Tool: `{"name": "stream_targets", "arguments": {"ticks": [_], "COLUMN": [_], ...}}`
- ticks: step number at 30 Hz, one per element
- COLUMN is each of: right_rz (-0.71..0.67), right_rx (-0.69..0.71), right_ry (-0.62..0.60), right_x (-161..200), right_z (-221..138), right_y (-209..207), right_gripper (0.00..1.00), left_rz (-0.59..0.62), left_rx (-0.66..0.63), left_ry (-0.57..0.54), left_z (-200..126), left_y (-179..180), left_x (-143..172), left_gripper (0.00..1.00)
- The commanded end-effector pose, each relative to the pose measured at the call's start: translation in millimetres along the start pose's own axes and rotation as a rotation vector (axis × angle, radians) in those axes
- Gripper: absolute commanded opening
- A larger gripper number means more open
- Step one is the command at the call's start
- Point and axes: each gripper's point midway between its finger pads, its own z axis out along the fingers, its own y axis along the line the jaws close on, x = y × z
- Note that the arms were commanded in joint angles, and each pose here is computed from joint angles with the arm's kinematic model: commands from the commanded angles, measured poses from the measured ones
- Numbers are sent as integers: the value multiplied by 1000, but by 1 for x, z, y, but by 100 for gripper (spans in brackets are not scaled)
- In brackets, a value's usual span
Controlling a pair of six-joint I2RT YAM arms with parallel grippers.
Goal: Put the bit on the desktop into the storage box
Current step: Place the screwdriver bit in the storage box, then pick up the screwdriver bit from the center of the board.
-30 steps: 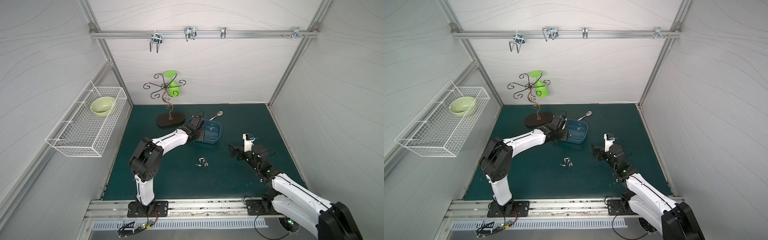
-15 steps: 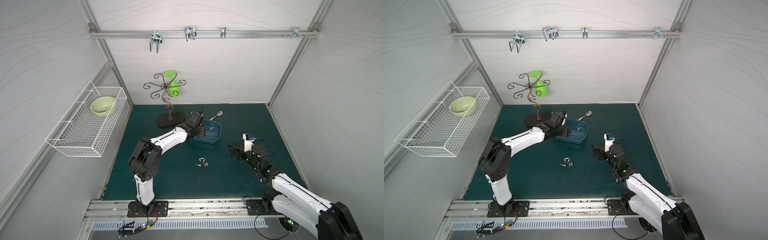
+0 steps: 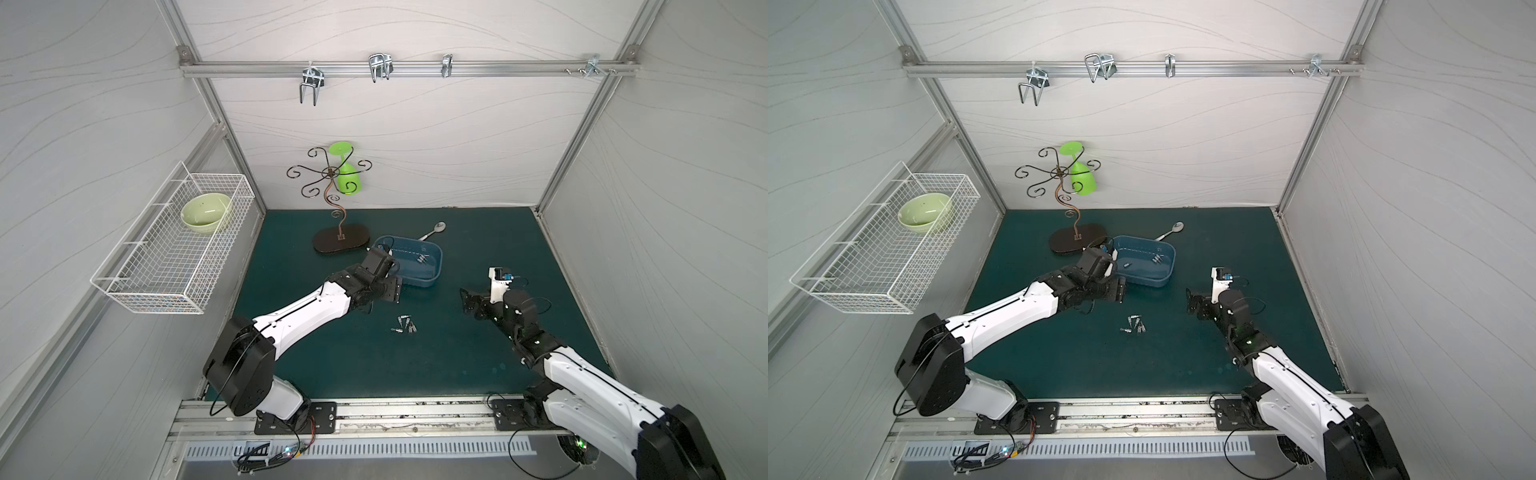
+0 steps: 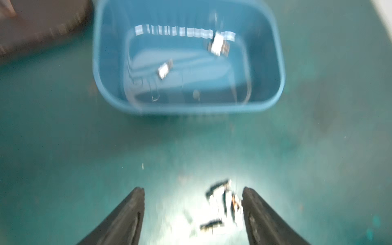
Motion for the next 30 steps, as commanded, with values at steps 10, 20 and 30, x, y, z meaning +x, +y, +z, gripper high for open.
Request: {"name": "stream_targets", "arguments": {"ticks": [10, 20, 30], "right_rz": [17, 16, 16], "right_rx": [31, 33, 34], "right_ry": [-13, -9, -6], "right_x": [-12, -11, -10], "right_z": [0, 0, 2], "right_y": [-3, -3, -4], "right_gripper": [99, 99, 99], "left_rz": [-39, -33, -19], "left_rx": [-43, -50, -71], "left_ry": [77, 128, 178], "left_z": [5, 24, 42], "left_y": [-7, -18, -24], "left_x": [43, 58, 68], "left_gripper": [75, 67, 57]}}
